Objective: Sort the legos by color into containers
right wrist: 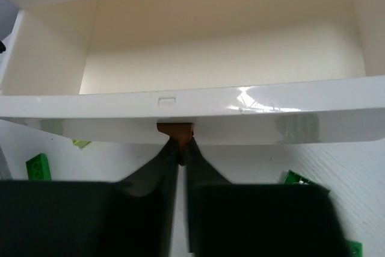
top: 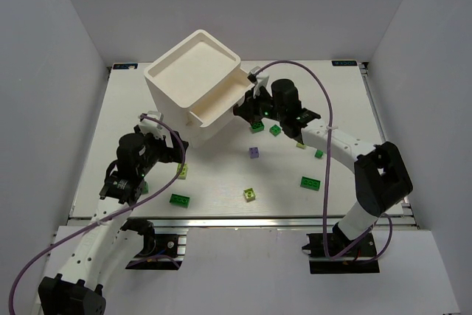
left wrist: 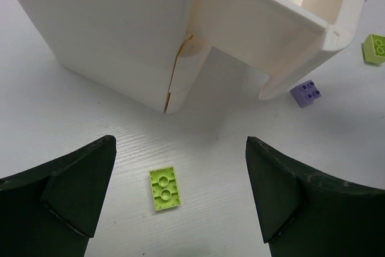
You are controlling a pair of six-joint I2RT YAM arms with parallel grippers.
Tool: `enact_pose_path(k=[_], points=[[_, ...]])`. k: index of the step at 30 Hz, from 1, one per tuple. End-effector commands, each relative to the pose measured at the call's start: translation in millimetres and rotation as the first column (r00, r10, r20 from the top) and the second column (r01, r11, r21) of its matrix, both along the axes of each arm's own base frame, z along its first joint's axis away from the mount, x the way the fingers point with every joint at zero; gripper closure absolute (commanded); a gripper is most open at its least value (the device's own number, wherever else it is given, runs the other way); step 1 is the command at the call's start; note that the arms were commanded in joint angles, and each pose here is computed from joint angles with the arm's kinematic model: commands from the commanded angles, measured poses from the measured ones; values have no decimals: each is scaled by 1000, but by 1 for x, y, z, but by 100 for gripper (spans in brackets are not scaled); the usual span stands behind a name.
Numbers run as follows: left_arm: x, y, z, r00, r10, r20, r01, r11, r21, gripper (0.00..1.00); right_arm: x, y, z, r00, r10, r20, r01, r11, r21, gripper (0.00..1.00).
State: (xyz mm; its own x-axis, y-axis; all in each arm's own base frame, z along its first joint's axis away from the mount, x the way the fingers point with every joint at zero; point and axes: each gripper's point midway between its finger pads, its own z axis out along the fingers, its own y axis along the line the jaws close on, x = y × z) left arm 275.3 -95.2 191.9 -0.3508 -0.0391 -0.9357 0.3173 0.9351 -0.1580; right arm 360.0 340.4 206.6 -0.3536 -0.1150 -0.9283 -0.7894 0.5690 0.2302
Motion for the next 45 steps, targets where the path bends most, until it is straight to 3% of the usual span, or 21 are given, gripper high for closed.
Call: enact_pose_path(k=[1, 5, 7, 14, 21, 23, 28, 32, 45], points=[[3, -2, 6, 1000, -9, 6, 9, 1000, -6, 2, -10, -3, 6, 999, 39, 2, -39, 999, 5, 75], [8, 0, -3, 999, 25, -45, -26, 1000, -17, 3, -17, -1, 5, 996, 84, -32, -84, 996, -10, 35], [9, 4, -8, 993, 74, -96, -78, 997, -31, 5, -23, -2, 8, 993, 117, -29, -117, 993, -8, 26], [10, 10, -19, 939, 200, -280, -234, 968, -91, 15, -53, -26, 7, 982, 190, -2, -190, 979, -70, 11], [-2, 19, -54, 848, 298, -438, -362, 930, -67, 14, -99, -62, 11, 941, 337, 38, -329, 934, -141, 11], [-3, 18, -64, 828, 303, -473, -369, 928, -51, 14, -115, -72, 2, 930, 367, -4, -364, 921, -139, 14], [-5, 20, -93, 781, 323, -535, -383, 924, -1, 13, -145, -82, 14, 908, 418, 14, -415, 904, -98, 35], [-2, 15, -110, 768, 312, -559, -371, 929, 9, 17, -158, -88, 15, 902, 431, 21, -428, 900, -87, 46], [-3, -7, -148, 744, 303, -595, -330, 942, 67, 27, -160, -95, 13, 905, 424, 30, -420, 904, -75, 45]])
